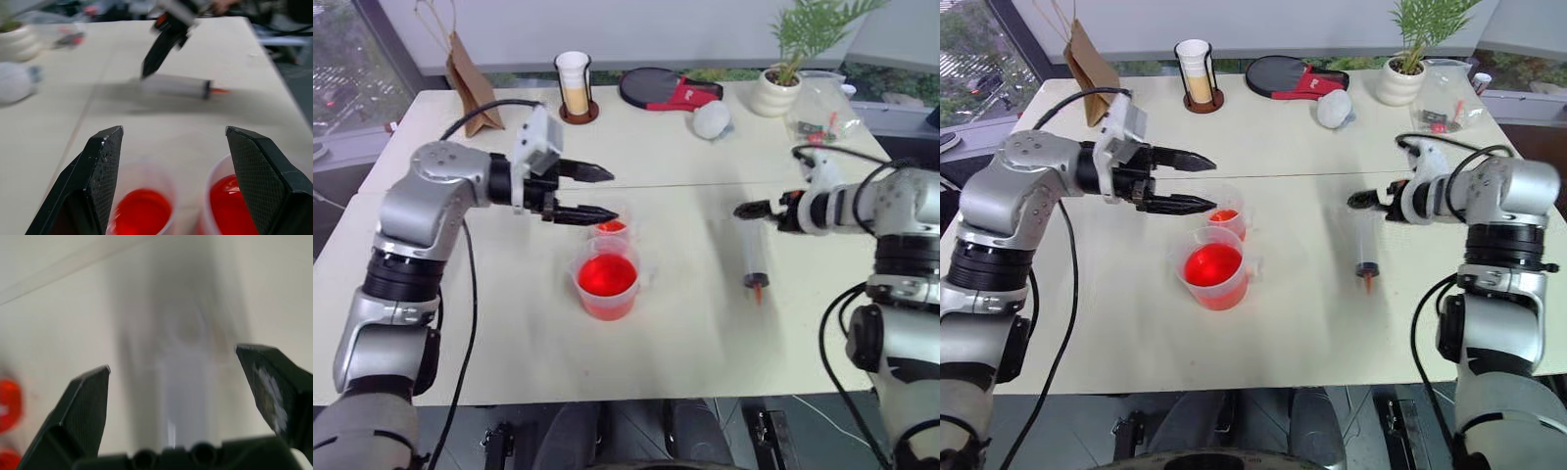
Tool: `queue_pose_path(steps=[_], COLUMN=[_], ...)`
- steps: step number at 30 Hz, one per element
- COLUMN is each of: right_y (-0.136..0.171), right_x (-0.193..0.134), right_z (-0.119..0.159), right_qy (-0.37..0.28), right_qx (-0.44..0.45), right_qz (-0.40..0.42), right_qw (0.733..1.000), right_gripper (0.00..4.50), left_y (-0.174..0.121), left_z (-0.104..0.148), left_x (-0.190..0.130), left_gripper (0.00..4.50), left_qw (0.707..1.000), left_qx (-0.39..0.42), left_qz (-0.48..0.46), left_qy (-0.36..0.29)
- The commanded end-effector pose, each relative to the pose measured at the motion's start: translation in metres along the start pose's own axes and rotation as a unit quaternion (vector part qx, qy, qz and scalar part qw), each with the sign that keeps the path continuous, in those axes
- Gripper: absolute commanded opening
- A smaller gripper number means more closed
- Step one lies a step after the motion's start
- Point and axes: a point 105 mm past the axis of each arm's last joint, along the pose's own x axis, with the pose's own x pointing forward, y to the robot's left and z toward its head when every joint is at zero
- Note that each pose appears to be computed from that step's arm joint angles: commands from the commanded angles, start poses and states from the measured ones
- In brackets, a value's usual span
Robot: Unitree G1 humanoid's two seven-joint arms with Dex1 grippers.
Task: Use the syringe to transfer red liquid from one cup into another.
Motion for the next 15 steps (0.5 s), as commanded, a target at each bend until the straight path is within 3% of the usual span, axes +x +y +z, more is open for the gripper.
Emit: queue_pose_path(steps=[1, 3, 5, 9, 15], right_y=[0.005, -0.011, -0.032, -0.06, -0.066], right_x=[-0.037, -0.042, -0.046, -0.045, -0.033], right_z=[0.03, 0.011, 0.006, -0.026, -0.04], right_qy=[-0.104, -0.087, -0.12, -0.152, -0.177], right_qx=[-0.114, -0.159, -0.146, -0.162, -0.167], right_qz=[0.049, 0.037, 0.027, 0.019, 0.006], right_qw=[0.987, 0.983, 0.982, 0.975, 0.97], right_gripper=[4.45, 4.45, 4.45, 4.45, 4.45], left_y=[0.014, 0.014, 0.009, -0.011, -0.021], left_z=[-0.003, -0.015, -0.032, -0.088, -0.111], left_x=[-0.045, -0.064, -0.076, -0.097, -0.11], left_gripper=[3.45, 3.45, 3.45, 3.45, 3.45], left_qw=[0.994, 0.986, 0.976, 0.946, 0.913], left_qx=[-0.034, -0.071, -0.109, -0.191, -0.228], left_qz=[0.107, 0.151, 0.187, 0.263, 0.337], left_qy=[-0.018, -0.024, -0.022, 0.006, -0.018])
